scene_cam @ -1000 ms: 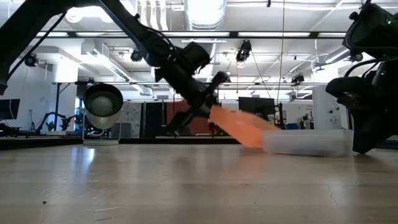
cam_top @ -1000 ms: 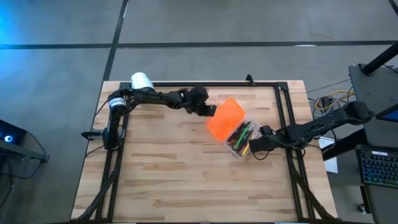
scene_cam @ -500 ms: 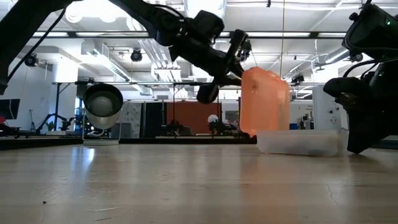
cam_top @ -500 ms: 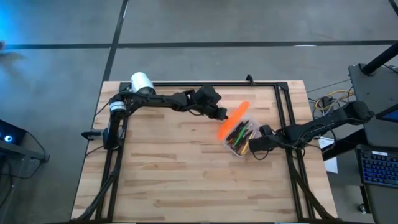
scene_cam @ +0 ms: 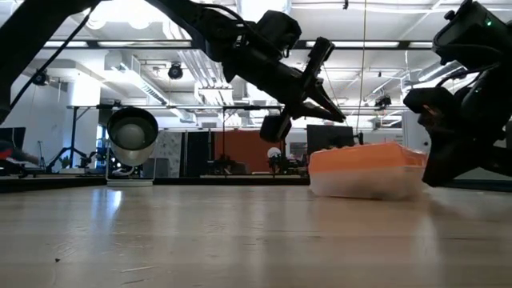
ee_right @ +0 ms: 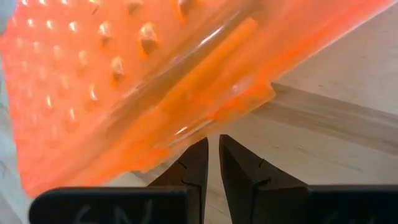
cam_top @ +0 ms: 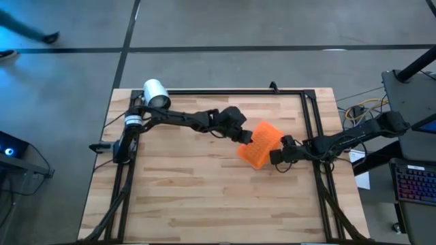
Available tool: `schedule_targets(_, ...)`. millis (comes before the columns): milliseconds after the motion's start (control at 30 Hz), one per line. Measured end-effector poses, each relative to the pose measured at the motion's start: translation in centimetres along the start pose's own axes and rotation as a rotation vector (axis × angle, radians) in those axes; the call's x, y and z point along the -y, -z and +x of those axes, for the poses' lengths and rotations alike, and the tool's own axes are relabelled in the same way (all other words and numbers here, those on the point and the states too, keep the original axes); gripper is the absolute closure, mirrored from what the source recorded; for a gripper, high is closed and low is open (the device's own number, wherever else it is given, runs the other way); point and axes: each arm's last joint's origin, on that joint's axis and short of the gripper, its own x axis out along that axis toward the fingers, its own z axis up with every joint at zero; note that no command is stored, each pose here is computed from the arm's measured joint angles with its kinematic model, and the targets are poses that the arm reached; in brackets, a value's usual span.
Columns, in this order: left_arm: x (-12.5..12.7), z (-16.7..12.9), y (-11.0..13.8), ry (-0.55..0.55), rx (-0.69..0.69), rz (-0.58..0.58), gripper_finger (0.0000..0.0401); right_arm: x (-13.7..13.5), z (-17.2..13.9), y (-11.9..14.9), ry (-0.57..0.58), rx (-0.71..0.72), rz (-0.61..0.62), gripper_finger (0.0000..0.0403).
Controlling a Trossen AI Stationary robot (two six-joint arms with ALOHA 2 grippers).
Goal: Pick & place school supplies into a supply box
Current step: Close the orange supply box
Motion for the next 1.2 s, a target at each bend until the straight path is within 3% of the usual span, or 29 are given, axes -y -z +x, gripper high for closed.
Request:
schedule_targets(200, 0.2, 0.2, 0.3, -0.012, 0.010, -0.004, 0.0401, 0.1, 0.0, 0.3, 0.005, -0.078, -0.043, 0.0369)
schedule_targets(467, 0.4, 0.3, 0.6, -0.017, 0.019, 0.004, 0.0401, 1.1, -0.4, 1.2, 0.104, -0.164, -0.084, 0.0369)
schedule_targets(700, 1.0, 0.3, 0.4, 0.026, 0.061, 0.040, 0.0401, -0.3, -1.3, 0.9, 0.030, -0.102, -0.123, 0.0369)
schedule_targets(1000, -1.0, 2.4, 1.2, -0.020, 0.031, 0.024, 0.0401, -0.9, -3.3, -0.4, 0.245, 0.057, -0.220, 0.0369)
schedule_targets(1200, -2.2, 4.0, 2.1, -0.029, -0.018, 0.000, 0.0401, -0.3, -2.3, -0.9, 0.264, 0.084, -0.165, 0.0369)
